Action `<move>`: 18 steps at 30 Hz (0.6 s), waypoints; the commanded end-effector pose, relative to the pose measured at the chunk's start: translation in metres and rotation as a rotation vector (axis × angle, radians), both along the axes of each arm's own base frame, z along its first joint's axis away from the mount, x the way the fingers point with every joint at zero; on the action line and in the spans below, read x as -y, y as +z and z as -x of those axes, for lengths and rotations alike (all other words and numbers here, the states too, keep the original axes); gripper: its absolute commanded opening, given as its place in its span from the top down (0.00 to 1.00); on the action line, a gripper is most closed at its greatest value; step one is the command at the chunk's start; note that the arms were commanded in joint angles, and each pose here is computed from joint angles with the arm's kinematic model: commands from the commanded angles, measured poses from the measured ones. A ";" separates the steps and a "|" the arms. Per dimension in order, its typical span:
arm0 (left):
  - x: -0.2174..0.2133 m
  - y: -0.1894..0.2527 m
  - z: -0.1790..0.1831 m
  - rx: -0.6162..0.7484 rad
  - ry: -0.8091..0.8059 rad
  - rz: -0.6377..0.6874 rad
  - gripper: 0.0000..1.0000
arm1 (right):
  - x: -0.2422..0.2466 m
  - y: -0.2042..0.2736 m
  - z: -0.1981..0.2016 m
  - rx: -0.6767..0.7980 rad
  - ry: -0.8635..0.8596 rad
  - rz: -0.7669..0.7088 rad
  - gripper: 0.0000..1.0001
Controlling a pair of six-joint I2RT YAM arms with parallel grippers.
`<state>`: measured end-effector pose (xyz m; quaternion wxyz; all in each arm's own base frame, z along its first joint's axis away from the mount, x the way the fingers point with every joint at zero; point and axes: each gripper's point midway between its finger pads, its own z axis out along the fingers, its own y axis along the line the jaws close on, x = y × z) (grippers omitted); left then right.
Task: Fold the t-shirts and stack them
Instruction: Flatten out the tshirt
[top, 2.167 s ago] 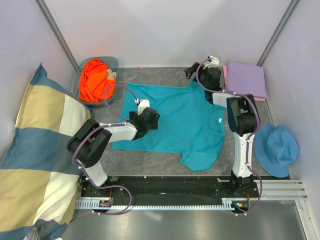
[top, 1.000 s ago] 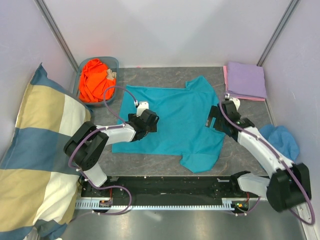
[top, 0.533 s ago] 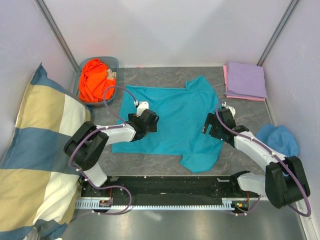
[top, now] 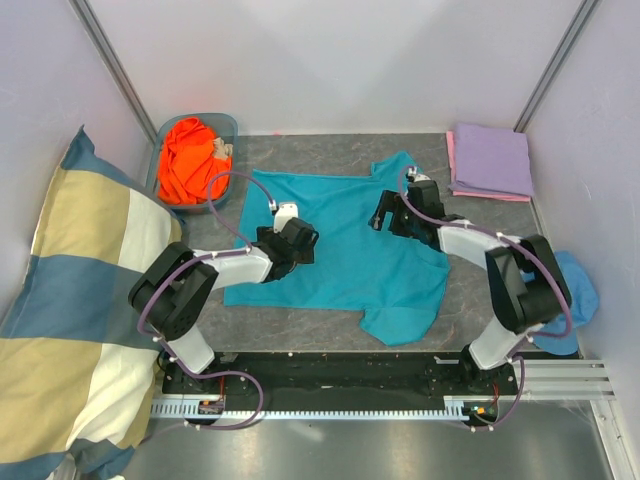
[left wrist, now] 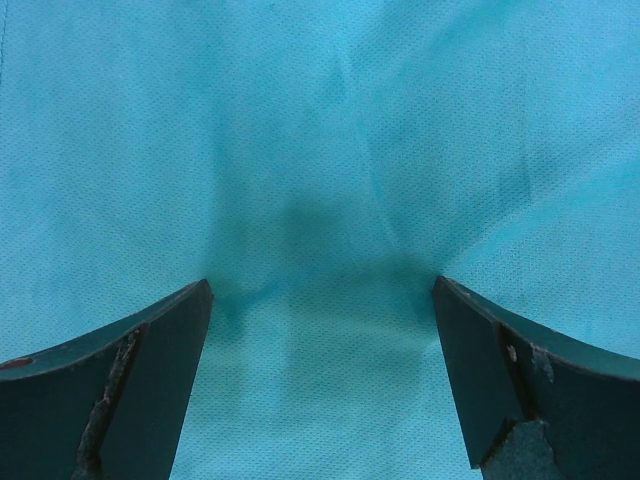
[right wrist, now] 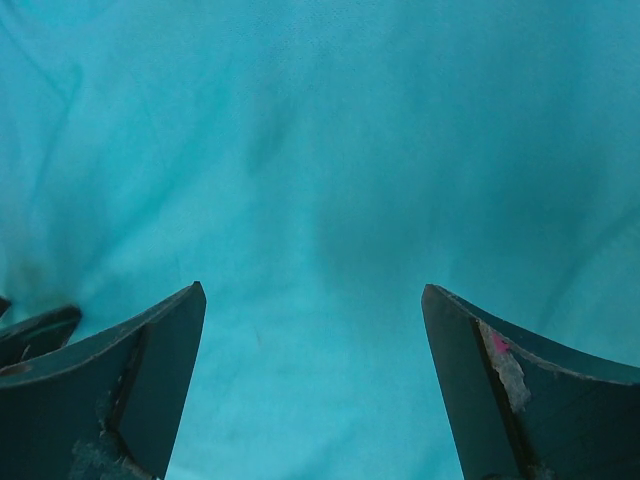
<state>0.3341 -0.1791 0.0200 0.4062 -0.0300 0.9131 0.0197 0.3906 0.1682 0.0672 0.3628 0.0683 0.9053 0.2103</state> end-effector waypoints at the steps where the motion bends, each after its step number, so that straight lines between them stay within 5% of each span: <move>1: -0.004 -0.012 0.007 -0.052 0.012 -0.036 0.00 | -0.020 -0.009 -0.031 0.017 0.072 -0.017 0.02; 18: -0.009 -0.005 -0.034 -0.020 0.078 -0.081 0.00 | 0.011 -0.055 -0.100 -0.092 -0.023 0.209 0.02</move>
